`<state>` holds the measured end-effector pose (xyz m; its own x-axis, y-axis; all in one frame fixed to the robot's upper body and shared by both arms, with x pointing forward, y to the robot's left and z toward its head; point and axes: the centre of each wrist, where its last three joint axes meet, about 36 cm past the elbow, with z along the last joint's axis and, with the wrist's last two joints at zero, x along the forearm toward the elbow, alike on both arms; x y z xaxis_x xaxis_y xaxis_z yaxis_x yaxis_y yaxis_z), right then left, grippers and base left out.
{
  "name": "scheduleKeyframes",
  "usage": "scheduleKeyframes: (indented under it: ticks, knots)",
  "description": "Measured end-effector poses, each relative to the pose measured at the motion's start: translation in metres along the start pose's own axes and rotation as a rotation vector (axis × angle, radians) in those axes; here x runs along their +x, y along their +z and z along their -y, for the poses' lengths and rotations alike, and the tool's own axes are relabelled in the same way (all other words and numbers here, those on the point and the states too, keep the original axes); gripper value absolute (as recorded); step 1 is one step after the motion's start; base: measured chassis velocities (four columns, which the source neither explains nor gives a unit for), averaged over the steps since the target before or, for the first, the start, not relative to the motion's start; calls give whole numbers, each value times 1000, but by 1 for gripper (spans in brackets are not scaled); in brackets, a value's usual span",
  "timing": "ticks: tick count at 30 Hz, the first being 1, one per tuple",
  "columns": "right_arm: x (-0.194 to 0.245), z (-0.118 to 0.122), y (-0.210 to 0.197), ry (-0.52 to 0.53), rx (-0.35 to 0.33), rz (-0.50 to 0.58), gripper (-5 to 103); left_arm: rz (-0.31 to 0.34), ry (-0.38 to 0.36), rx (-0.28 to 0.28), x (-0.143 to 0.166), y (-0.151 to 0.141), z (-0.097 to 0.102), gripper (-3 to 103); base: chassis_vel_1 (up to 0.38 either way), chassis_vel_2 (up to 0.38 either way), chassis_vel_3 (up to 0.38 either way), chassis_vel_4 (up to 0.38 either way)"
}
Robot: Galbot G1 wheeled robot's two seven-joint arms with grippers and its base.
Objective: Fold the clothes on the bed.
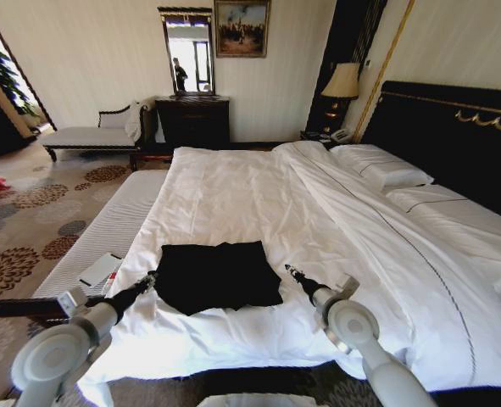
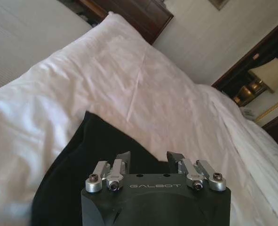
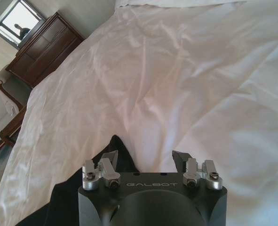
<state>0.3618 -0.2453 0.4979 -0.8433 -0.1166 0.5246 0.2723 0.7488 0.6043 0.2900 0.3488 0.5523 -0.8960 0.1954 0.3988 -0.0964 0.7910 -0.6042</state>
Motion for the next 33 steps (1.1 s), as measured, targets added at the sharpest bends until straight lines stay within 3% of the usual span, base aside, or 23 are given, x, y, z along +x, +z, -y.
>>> scheduleKeyframes:
  ticks: [1, 3, 5, 7, 9, 10, 12, 13, 14, 15, 17, 20, 29, 33]
  knots:
    - [0, 0, 0, 0, 0, 0, 62, 0, 0, 0, 0, 0, 0, 49, 0, 0, 0, 0]
    - [-6, 2, -9, 10, -3, 7, 73, 13, -9, 17, -8, -10, -8, 55, 0, 0, 0, 0]
    - [-12, 4, -11, 20, -5, 7, 84, 12, -23, 51, -24, -19, -22, 66, 0, 0, 0, 0]
    - [-14, 4, -11, 24, -4, 4, 84, 8, -21, 67, -31, -21, -27, 72, 0, 0, 0, 0]
    - [-22, 6, -7, 38, -5, -15, 98, -9, -5, 144, -64, -33, -47, 82, 0, 0, 0, 0]
    - [-26, 5, -5, 41, -5, -23, 98, -13, 4, 169, -73, -37, -54, 82, 0, 0, 0, 0]
    - [-36, 0, 0, 37, 2, -45, 99, -15, 8, 215, -86, -41, -69, 93, 0, 0, 0, 0]
    - [-36, 0, 0, 37, 2, -45, 99, -15, 8, 215, -86, -41, -69, 93, 0, 0, 0, 0]
    - [-45, -4, 4, 31, 12, -62, 100, -13, -4, 241, -91, -42, -82, 93, 0, 0, 0, 0]
    - [-56, -10, 9, 27, 24, -85, 100, -10, -24, 277, -101, -44, -99, 99, 0, 0, 0, 0]
    - [-66, -12, 15, 34, 29, -105, 100, -13, -45, 321, -121, -48, -120, 100, 0, 0, 0, 0]
    - [-72, -11, 18, 45, 31, -114, 100, -19, -49, 352, -140, -51, -132, 100, 0, 0, 0, 0]
    - [-86, -11, 22, 70, 28, -120, 100, -38, -29, 363, -184, -59, -136, 100, 0, 0, 0, 0]
    - [-91, -14, 23, 77, 24, -121, 100, -63, -54, 320, -209, -56, -134, 100, 0, 0, 0, 0]
